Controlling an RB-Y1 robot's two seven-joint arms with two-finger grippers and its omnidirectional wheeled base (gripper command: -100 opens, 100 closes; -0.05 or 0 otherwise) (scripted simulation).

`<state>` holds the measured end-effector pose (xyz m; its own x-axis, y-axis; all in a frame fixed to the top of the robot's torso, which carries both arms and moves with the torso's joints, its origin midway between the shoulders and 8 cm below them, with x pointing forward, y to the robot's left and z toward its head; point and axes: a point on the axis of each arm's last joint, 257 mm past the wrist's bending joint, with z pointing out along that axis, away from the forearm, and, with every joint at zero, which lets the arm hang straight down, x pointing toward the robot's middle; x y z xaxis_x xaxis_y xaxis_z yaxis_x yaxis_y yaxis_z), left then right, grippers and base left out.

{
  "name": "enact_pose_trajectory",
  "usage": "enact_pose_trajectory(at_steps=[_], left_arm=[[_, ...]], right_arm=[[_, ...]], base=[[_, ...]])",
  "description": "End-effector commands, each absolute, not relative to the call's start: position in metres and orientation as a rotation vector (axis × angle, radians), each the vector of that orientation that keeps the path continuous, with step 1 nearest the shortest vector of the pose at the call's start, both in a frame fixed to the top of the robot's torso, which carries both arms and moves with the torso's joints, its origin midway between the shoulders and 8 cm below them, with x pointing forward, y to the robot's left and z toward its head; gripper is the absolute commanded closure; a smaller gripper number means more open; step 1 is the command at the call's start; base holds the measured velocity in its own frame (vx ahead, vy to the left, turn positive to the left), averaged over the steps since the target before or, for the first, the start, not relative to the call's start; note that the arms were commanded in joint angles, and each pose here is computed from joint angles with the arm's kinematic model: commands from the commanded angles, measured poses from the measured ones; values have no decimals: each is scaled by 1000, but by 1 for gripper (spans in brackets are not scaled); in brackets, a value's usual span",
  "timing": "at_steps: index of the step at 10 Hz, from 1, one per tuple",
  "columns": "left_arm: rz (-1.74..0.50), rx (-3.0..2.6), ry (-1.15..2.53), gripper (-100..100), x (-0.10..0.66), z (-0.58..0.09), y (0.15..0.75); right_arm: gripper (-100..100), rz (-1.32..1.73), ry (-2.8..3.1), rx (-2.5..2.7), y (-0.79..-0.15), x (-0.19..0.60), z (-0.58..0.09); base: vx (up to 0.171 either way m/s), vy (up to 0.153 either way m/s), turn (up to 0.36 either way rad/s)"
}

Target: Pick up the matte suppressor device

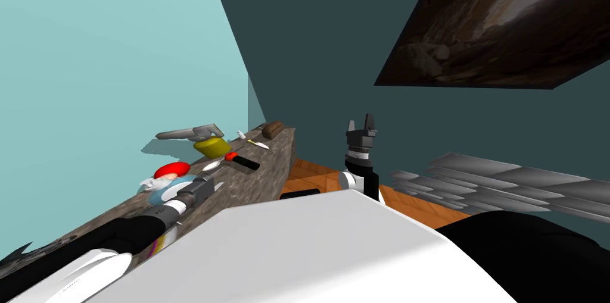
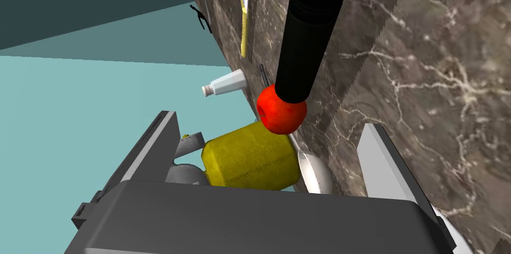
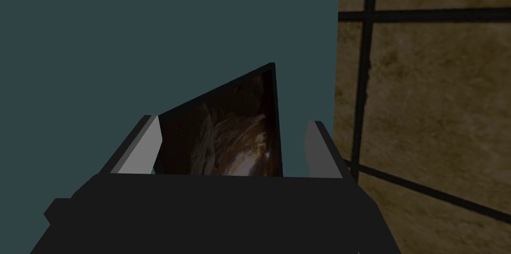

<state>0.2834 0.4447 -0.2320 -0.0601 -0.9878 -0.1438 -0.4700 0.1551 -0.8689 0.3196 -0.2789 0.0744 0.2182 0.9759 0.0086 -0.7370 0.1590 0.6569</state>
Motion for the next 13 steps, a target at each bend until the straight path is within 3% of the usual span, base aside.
enact_pose_trajectory(at_steps=[1, 13], left_arm=[[-783, -1485, 1720, -100, 266, -247, 450], [-476, -1757, 2086, -100, 173, -303, 467]], right_arm=[[0, 1292, 476, 608, -279, 320, 74], [0, 1292, 476, 608, -279, 320, 74]], base=[[66, 23, -337], [69, 35, -191]])
